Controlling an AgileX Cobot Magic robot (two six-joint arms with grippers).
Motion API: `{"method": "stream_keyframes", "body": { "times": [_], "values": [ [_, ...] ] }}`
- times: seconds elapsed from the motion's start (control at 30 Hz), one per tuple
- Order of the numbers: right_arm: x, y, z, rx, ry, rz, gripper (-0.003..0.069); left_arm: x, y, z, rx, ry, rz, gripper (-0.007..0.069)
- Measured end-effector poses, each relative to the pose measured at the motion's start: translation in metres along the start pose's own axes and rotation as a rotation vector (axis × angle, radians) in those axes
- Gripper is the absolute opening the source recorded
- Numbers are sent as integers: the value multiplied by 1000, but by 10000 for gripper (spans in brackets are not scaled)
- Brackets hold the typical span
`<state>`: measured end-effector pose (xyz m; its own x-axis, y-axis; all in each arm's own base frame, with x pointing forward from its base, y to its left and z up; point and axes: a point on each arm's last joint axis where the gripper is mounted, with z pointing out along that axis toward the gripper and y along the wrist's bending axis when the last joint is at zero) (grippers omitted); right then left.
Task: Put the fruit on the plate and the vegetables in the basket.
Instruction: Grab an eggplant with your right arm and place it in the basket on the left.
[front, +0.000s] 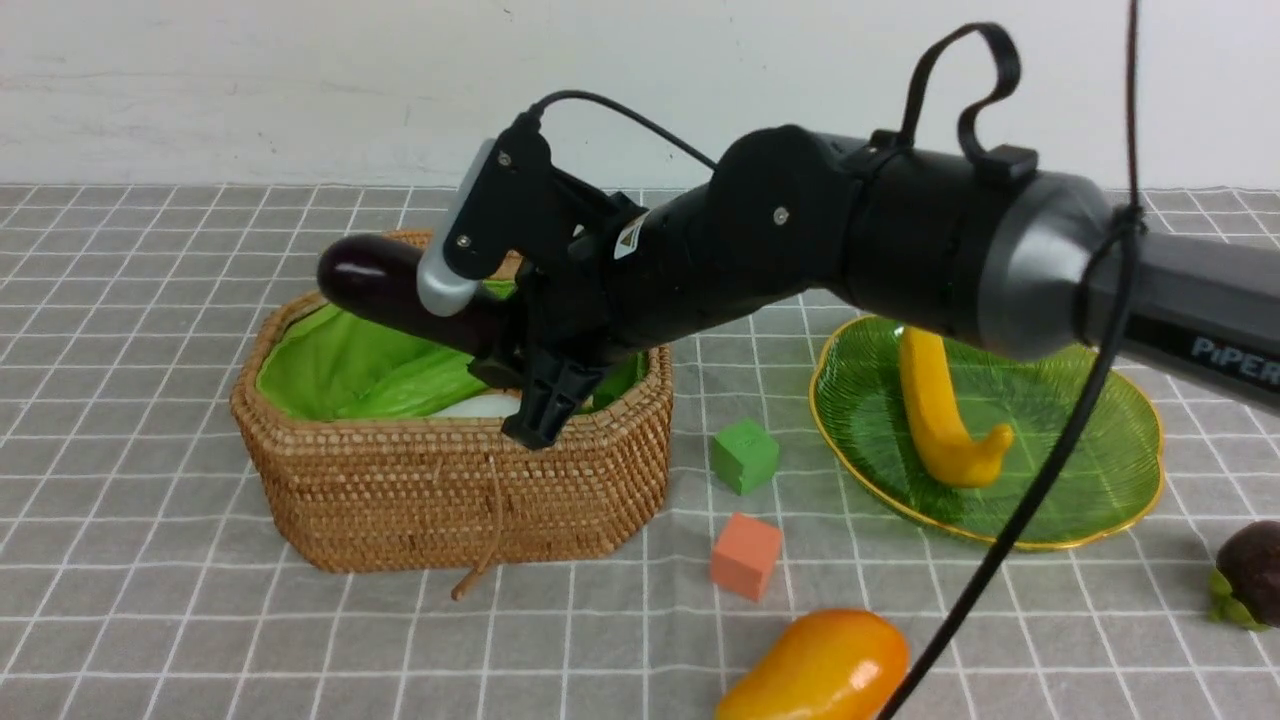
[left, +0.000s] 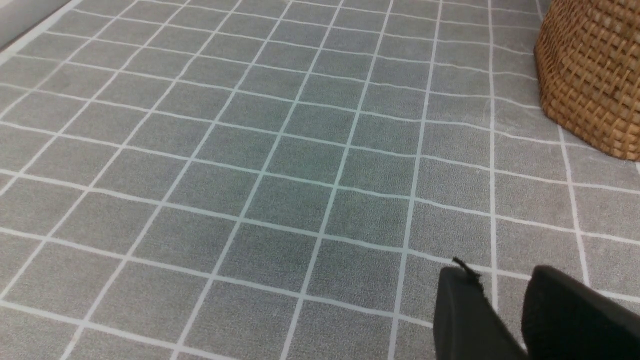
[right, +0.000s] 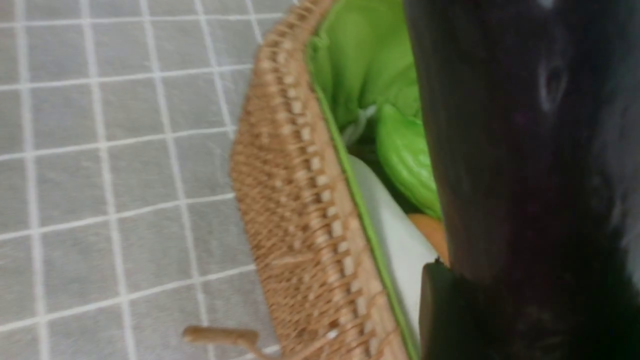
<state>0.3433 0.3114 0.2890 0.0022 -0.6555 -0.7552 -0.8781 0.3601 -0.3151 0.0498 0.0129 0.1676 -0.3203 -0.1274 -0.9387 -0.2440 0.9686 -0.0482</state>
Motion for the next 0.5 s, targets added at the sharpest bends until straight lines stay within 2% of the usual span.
{"method": "stream_keyframes", "body": {
  "times": [0.2,0.27,0.37,0.5],
  "values": [
    [3,-5,4,36,-19,95,616,0,0,0,0,0,0,193],
    [3,-6,4,35,-19,144,667,0,0,0,0,0,0,194],
    [3,-5,4,22,-10,171,676,0,0,0,0,0,0,194],
    [0,-2,-8,-14,17,162,622,0,0,0,0,0,0,197]
  ]
}}
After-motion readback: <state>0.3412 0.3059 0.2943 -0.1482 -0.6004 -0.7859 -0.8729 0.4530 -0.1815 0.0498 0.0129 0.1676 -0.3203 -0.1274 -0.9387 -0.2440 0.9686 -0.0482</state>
